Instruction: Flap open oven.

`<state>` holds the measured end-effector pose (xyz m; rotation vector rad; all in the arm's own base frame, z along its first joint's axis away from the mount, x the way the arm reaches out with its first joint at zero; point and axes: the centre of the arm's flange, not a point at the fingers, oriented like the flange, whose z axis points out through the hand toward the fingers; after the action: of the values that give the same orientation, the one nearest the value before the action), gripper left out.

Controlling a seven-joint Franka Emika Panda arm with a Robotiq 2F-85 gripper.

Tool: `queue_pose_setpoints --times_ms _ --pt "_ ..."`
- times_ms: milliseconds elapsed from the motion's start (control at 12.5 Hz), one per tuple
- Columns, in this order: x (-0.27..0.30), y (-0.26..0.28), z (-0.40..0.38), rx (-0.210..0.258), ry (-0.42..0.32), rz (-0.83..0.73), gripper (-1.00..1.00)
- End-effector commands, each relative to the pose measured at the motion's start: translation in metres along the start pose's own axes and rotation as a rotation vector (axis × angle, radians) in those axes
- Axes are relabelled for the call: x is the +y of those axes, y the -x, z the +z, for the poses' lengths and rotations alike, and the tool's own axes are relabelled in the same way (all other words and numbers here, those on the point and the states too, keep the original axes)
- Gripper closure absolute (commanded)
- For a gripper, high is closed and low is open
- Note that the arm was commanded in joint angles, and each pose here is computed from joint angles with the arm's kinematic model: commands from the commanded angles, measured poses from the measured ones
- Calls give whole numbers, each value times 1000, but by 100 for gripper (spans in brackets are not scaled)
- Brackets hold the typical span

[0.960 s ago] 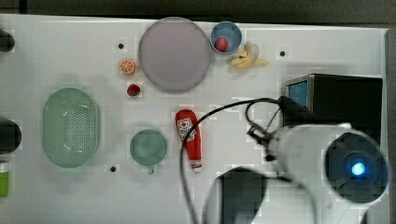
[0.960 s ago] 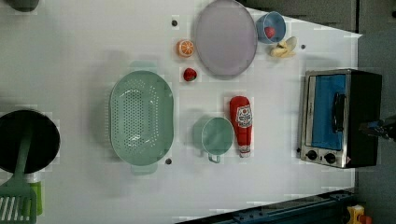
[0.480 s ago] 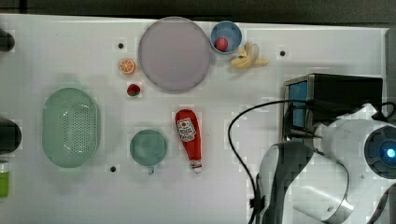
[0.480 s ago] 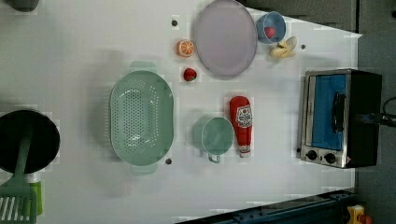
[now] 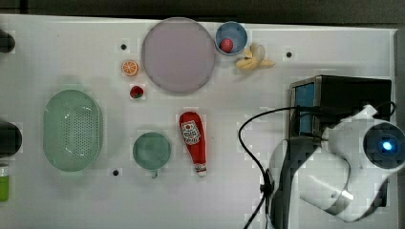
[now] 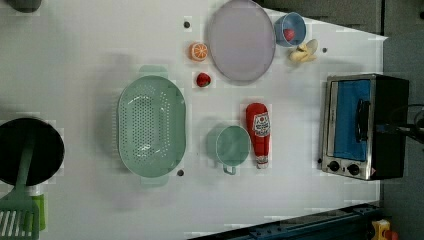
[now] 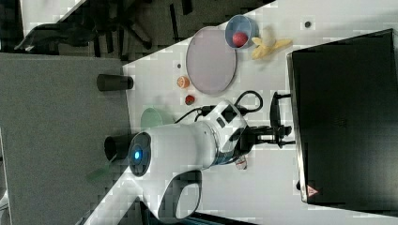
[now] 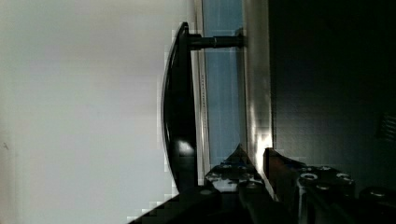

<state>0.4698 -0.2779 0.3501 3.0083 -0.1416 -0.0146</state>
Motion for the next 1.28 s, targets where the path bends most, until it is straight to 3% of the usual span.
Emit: queue_pose_setpoints --times_ms 80,480,1280 --pt "-16 -10 17 1 9 -92 65" --pt "-33 -15 26 -18 12 -80 65" --pt "-156 -26 52 -73 266 -134 65"
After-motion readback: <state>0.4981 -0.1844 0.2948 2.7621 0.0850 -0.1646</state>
